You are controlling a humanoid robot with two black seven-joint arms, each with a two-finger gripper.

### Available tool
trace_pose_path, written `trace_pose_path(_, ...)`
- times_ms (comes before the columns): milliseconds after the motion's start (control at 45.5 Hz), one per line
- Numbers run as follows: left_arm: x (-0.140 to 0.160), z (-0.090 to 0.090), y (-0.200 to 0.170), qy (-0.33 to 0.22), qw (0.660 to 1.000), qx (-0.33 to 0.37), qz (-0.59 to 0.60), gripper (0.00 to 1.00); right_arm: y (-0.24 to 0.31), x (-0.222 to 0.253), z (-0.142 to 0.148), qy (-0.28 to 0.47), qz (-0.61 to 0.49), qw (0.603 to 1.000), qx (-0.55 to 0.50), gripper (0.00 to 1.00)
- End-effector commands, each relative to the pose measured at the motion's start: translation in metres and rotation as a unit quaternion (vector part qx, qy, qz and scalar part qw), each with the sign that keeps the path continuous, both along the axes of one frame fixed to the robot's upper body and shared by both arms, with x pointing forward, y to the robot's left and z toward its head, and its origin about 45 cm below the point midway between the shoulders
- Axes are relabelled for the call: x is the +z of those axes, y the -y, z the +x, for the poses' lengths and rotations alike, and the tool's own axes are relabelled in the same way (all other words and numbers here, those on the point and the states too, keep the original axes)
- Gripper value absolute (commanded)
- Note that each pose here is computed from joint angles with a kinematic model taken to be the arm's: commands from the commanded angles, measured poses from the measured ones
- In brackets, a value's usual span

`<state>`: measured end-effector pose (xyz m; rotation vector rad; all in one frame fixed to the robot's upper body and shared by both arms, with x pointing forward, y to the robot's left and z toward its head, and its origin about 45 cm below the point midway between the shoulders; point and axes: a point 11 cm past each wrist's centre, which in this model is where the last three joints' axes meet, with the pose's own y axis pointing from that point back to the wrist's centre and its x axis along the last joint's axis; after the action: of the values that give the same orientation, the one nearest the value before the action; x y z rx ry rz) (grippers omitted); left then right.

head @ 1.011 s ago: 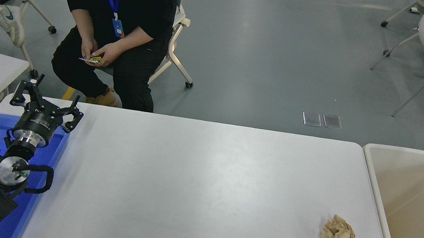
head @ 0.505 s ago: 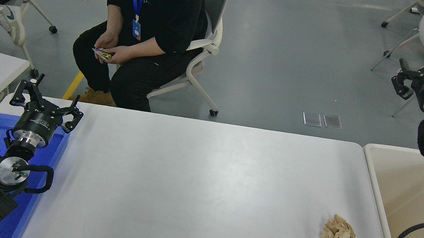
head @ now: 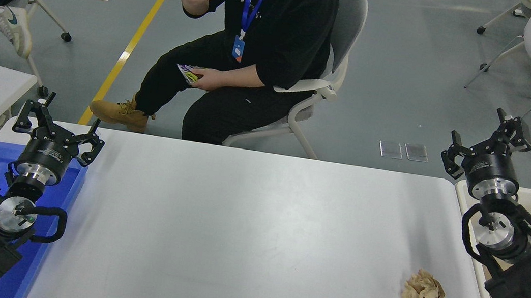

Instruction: Clean the table surface

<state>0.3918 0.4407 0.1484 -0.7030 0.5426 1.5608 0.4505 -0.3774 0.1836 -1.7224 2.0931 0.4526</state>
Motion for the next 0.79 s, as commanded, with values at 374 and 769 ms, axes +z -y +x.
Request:
trace_pose_path(374,0.0,0.0,0.0,0.0,1.0,-0.001,0.0,1.0,-0.001,-0.009,-0.004,-0.005,0.001,1.0,-0.003,0.98)
trace_pose_path(769,0.0,0.0,0.0,0.0,1.0,0.0,0.0,1.0,0.045,0.052,0.012,0.026,-0.079,0.996,-0.012,0.98)
